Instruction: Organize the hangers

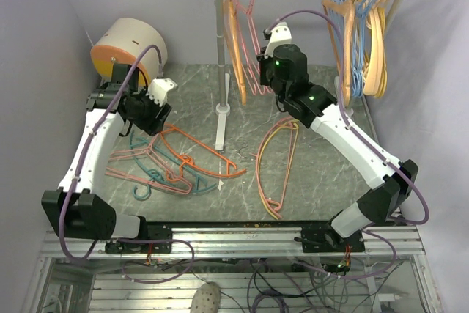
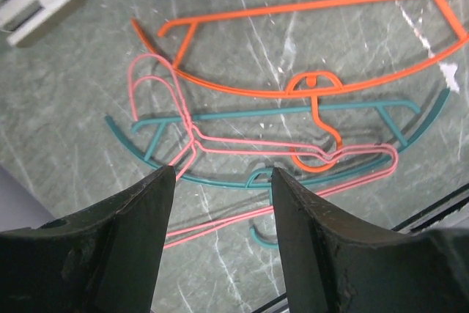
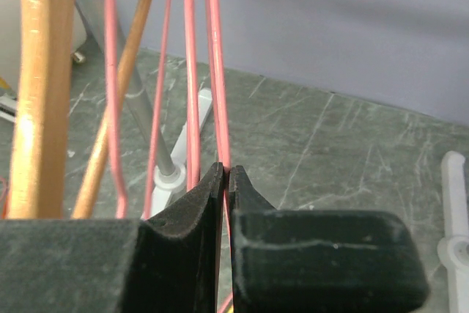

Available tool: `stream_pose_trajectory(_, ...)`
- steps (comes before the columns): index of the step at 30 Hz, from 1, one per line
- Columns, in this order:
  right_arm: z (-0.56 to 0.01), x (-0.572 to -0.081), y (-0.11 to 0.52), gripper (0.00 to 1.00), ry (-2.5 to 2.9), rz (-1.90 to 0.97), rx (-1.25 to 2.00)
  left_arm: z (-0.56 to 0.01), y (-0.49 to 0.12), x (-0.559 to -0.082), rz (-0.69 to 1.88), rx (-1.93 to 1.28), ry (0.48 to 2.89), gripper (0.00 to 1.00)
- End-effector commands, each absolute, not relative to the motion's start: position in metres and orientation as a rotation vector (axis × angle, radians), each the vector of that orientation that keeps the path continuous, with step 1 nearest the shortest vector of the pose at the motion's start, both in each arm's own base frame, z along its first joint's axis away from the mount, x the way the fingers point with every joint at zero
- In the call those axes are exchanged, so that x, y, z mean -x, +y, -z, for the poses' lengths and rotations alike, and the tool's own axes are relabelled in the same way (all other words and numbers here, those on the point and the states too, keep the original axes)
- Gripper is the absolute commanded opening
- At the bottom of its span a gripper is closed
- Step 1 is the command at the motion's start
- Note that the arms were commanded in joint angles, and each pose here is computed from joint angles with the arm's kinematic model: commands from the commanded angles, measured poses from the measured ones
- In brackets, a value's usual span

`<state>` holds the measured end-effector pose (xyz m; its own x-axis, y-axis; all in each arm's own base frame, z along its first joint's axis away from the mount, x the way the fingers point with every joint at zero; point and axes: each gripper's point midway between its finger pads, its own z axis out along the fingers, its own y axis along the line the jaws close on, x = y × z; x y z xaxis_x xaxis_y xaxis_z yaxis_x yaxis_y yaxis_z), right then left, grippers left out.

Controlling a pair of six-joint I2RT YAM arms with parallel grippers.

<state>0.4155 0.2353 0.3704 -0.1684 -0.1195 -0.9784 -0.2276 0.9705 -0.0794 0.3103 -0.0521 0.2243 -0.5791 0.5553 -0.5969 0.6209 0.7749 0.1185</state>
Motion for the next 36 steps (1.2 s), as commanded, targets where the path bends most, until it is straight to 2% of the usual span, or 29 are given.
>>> stream_pose_trajectory(1,-0.372,-0.408,0.248,0.0,1.741,-0.215,0.273,-0.185,-0.058,-0.313,0.23,-1.068,2.305,0.67)
stream_pose_trajectory(5,-0.365,-0.4,0.26,0.0,1.774,-0.273,0.329,-0.15,-0.044,-0.325,0.233,-1.105,2.36,0.67)
stream_pose_trajectory(6,-0.368,-0.397,0.257,0.07,1.77,-0.269,0.324,-0.142,-0.041,-0.328,0.245,-1.107,2.377,0.67)
stream_pose_trajectory(7,-0.371,-0.393,0.253,0.22,1.765,-0.262,0.315,-0.136,-0.031,-0.333,0.244,-1.079,2.398,0.66)
stream_pose_trajectory(8,-0.372,-0.389,0.246,0.45,1.759,-0.251,0.304,-0.131,-0.024,-0.337,0.241,-1.063,2.411,0.66)
stream_pose_trajectory(10,-0.38,-0.379,0.232,0.67,1.739,-0.238,0.282,-0.122,-0.01,-0.343,0.25,-1.026,2.441,0.65)
stream_pose_trajectory(12,-0.384,-0.366,0.218,0.79,1.731,-0.227,0.264,-0.116,-0.005,-0.346,0.277,-0.99,2.464,0.64)
stream_pose_trajectory(21,-0.36,-0.32,0.181,0.83,1.753,-0.245,0.215,-0.102,-0.023,-0.359,0.355,-0.851,2.483,0.57)
stream_pose_trajectory(36,-0.339,-0.316,0.165,0.83,1.785,-0.181,0.187,-0.075,-0.041,-0.398,0.158,-0.791,2.462,0.51)
